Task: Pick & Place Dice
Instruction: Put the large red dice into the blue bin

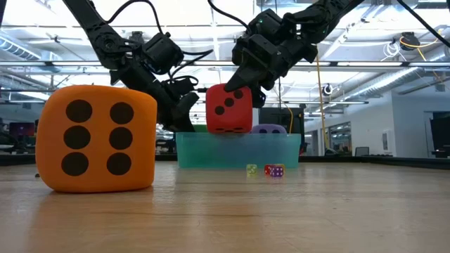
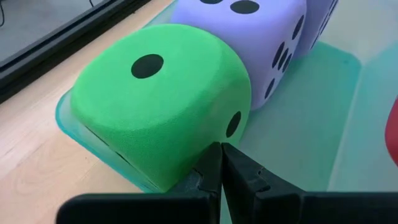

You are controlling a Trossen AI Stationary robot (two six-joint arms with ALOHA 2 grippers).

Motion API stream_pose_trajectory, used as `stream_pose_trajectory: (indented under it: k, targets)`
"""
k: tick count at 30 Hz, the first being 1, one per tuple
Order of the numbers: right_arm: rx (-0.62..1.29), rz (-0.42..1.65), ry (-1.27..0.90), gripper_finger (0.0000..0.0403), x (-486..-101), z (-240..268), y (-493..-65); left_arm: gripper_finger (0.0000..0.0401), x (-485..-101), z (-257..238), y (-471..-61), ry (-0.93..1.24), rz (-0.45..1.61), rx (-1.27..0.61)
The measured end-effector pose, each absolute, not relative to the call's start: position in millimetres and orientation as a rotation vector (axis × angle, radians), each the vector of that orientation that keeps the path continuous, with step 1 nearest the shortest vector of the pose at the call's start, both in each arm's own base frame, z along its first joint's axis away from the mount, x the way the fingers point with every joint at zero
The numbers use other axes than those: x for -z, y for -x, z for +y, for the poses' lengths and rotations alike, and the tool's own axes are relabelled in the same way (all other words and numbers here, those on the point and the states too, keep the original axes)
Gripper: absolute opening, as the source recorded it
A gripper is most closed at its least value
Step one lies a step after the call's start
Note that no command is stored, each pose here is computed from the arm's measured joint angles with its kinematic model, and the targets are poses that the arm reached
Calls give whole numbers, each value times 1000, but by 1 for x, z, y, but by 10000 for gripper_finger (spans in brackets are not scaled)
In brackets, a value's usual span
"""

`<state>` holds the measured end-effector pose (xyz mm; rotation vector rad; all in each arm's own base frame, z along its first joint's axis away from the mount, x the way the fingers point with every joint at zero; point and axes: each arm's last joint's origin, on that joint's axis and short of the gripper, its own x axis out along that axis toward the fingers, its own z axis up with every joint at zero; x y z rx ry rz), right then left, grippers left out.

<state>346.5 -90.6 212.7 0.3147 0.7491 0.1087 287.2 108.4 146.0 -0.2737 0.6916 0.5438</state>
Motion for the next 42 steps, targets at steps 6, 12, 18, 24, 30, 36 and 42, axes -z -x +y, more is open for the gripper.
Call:
stream_pose_trajectory:
  k: [6, 12, 18, 24, 30, 36, 42]
  targets:
    - [-110, 749, -314, 357, -212, -91, -346, 21, -149, 105, -291, 213, 672, -464]
    - [-134, 761, -327, 357, -210, -89, -346, 21, -171, 90, -294, 146, 576, -298]
    - [-129, 759, -320, 357, -210, -89, -346, 21, -194, 76, -291, 110, 502, -237]
    - [-120, 755, -315, 357, -210, -89, -347, 21, -196, 76, -289, 113, 508, -244]
    - [-118, 728, -307, 357, -213, -90, -348, 21, -195, 77, -288, 138, 514, -256]
    - [-84, 650, -262, 357, -223, -92, -351, 21, -196, 79, -288, 146, 502, -261]
    - [-51, 615, -219, 357, -226, -94, -353, 21, -197, 79, -289, 139, 494, -255]
